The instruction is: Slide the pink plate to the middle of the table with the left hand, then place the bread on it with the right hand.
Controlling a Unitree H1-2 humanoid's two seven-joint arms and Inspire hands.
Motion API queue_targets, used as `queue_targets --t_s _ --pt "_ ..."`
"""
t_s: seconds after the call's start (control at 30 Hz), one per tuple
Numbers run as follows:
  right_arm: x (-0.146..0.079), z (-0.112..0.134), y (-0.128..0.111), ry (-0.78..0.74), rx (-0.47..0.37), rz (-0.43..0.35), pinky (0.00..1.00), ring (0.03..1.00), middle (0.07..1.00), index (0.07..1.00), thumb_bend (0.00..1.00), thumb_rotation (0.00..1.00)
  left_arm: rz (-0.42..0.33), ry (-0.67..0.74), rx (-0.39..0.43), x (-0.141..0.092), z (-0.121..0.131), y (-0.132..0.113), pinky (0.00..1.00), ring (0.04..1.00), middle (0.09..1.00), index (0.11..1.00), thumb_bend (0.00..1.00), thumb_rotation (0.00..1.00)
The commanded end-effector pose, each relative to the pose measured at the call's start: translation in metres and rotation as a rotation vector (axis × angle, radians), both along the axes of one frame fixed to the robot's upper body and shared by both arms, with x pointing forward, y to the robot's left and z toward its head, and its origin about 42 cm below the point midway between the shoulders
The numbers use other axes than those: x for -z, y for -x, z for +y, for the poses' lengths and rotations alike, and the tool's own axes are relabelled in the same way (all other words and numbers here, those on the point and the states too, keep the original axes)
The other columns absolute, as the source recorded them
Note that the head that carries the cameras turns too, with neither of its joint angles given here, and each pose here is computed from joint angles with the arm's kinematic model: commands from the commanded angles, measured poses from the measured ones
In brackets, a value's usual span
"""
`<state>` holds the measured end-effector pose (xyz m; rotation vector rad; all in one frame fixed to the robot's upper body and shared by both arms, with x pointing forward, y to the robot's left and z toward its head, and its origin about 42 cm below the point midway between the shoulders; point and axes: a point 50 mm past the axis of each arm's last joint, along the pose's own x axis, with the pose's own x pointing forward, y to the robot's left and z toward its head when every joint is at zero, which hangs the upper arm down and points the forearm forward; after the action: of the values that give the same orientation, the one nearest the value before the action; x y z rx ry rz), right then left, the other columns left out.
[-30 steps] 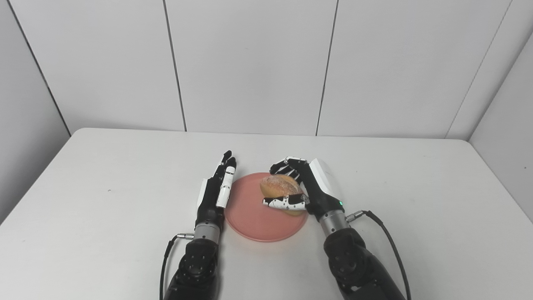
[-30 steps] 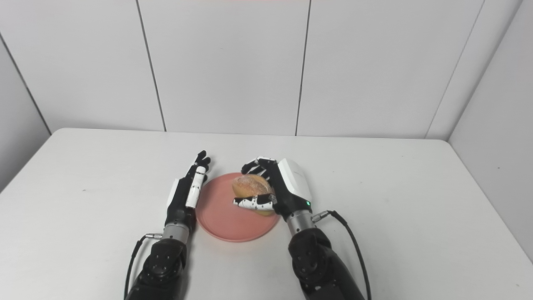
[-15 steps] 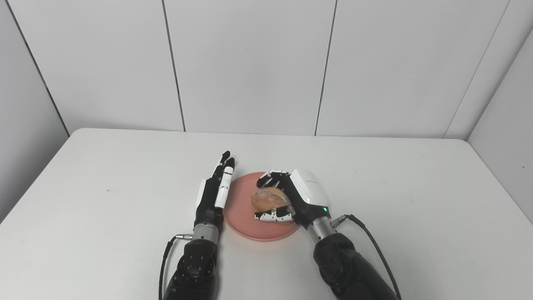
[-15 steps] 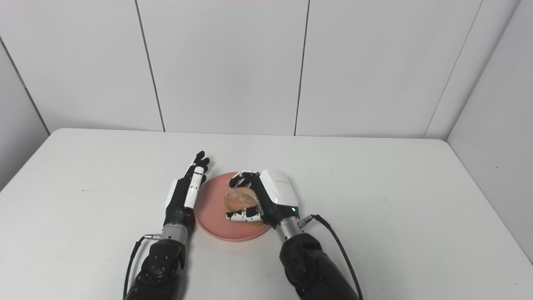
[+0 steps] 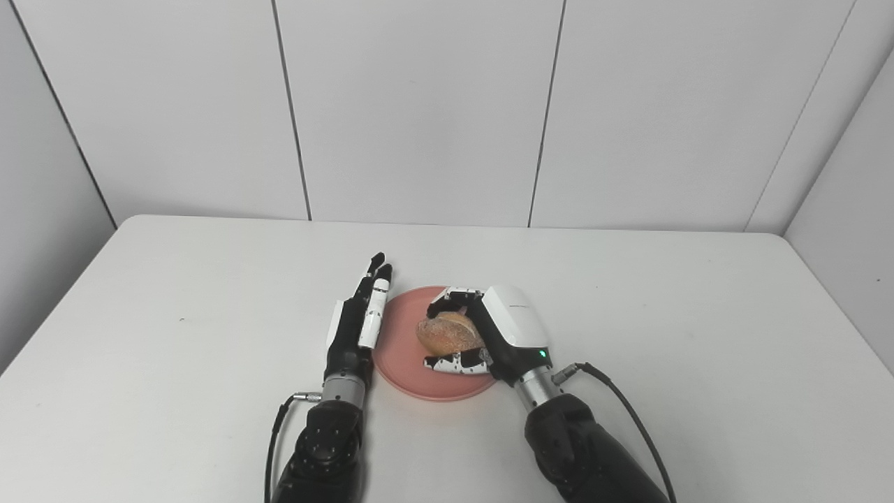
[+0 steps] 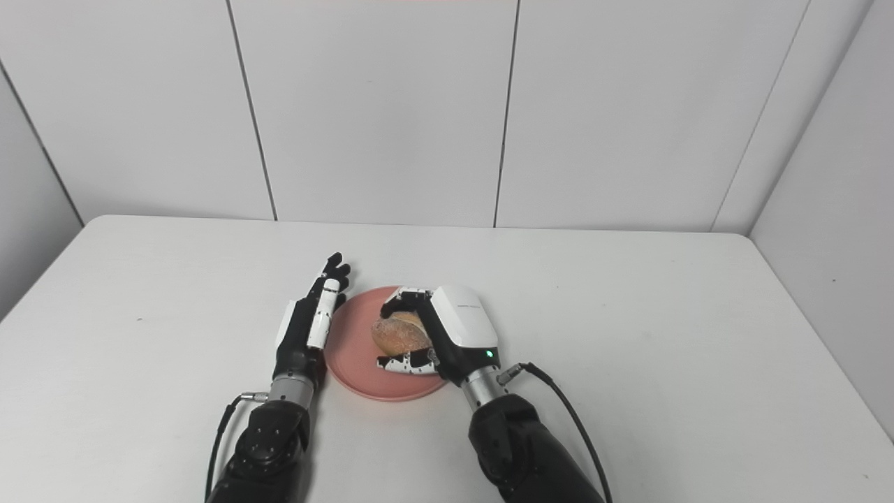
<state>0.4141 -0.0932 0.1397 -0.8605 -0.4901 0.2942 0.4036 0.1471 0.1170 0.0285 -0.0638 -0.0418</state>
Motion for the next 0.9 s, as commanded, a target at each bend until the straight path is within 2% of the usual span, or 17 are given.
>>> queue_targets --t_s 0.0,0.07,0.13,0.2,0.37,0.53,0.7,0.87 --pt "-0.026 0.004 -0.004 -0.045 -0.041 -0.102 0.65 0.734 0.789 0.752 0.50 0.45 -0.034 -0.003 0.016 -0.007 -0.001 -0.004 0.95 0.949 0.933 0.923 0.50 1.00" --pt "-0.027 0.002 -0.002 -0.054 -0.042 -0.102 0.66 0.747 0.800 0.803 0.50 0.52 -0.034 -0.005 0.018 -0.007 0.000 -0.004 0.95 0.949 0.932 0.923 0.50 1.00" --pt "-0.029 -0.002 0.001 -0.071 -0.038 -0.094 0.72 0.814 0.857 0.856 0.56 0.68 -0.032 0.004 0.022 -0.007 0.000 -0.005 0.94 0.949 0.934 0.926 0.49 1.00" --pt "-0.031 -0.006 0.003 -0.082 -0.037 -0.092 0.74 0.839 0.879 0.872 0.58 0.72 -0.032 0.008 0.021 -0.007 0.001 -0.005 0.94 0.946 0.932 0.925 0.48 1.00" --pt "-0.034 -0.016 0.008 -0.099 -0.019 -0.086 0.80 0.891 0.930 0.926 0.61 0.76 -0.029 0.011 0.024 -0.007 0.003 -0.005 0.94 0.951 0.934 0.926 0.48 1.00" --pt "-0.034 -0.026 0.011 -0.129 0.009 -0.065 0.85 0.933 0.973 0.977 0.61 0.75 -0.029 -0.005 0.018 -0.006 0.008 -0.004 0.94 0.947 0.930 0.923 0.48 1.00" --pt "-0.033 -0.035 0.013 -0.199 0.049 0.023 0.90 0.970 1.000 1.000 0.61 0.83 -0.032 -0.029 0.011 -0.006 0.014 -0.003 0.94 0.945 0.928 0.920 0.48 1.00" --pt "-0.031 -0.042 0.015 -0.328 0.049 0.127 0.95 0.996 1.000 1.000 0.55 0.86 -0.024 -0.046 0.005 -0.008 0.019 -0.002 0.94 0.941 0.926 0.918 0.47 1.00"
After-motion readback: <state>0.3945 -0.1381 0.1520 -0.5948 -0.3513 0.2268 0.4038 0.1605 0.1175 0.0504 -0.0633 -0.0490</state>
